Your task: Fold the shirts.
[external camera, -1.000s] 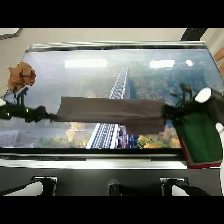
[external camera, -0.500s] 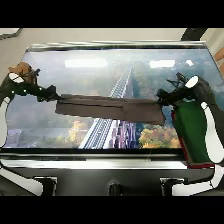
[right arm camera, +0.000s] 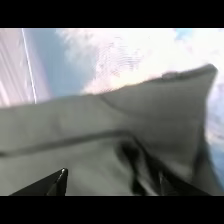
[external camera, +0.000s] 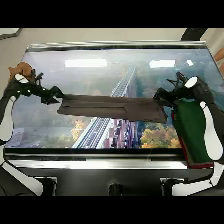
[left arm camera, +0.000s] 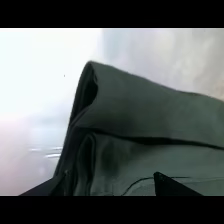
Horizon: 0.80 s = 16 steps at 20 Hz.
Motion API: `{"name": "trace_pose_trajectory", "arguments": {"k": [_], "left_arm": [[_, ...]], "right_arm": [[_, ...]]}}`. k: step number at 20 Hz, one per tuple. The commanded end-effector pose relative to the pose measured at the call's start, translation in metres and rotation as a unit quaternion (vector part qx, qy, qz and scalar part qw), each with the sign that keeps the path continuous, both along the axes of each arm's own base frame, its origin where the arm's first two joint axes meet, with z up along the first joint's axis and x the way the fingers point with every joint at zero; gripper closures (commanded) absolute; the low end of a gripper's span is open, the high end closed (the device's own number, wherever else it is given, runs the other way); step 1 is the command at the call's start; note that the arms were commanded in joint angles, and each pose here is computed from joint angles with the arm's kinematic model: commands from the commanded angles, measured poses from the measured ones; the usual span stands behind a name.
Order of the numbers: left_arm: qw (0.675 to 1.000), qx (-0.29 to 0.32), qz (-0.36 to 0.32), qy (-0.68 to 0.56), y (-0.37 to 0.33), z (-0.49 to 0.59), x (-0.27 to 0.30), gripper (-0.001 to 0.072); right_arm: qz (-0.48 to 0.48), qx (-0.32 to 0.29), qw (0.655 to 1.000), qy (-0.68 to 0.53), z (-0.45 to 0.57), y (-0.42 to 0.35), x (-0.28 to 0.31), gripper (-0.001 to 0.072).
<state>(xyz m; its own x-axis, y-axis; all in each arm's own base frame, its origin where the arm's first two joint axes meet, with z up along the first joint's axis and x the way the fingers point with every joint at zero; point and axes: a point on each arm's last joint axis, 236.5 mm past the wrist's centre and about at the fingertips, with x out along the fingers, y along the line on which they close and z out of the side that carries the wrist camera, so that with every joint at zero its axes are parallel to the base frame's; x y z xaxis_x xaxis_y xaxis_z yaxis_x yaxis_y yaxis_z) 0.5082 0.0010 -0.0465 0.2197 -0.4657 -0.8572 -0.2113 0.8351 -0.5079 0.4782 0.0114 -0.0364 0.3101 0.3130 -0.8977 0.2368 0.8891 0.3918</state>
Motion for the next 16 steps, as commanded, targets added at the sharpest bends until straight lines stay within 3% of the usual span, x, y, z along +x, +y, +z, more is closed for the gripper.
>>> {"name": "trace_pose_trajectory", "arguments": {"k": [1,7,12,16], "left_arm": [[0.999,0.005,0.018,-0.029,0.022,0.036,0.005,0.0081],[0.998,0.011,0.016,-0.052,0.025,0.066,0.001,0.0082],[0.998,0.012,-0.006,-0.054,0.012,0.065,0.000,0.0083],[0.998,0.015,-0.025,-0.059,0.002,0.065,0.000,0.0084]], "right_arm": [[0.036,-0.061,0.995,0.066,0.002,-0.038,-0.044,0.0013],[0.029,0.034,0.992,0.120,-0.019,-0.013,-0.057,0.0004],[-0.011,0.006,0.997,0.079,-0.031,-0.029,-0.030,0.0004],[0.018,-0.014,0.996,0.091,-0.050,-0.012,-0.029,0.0003]]}}
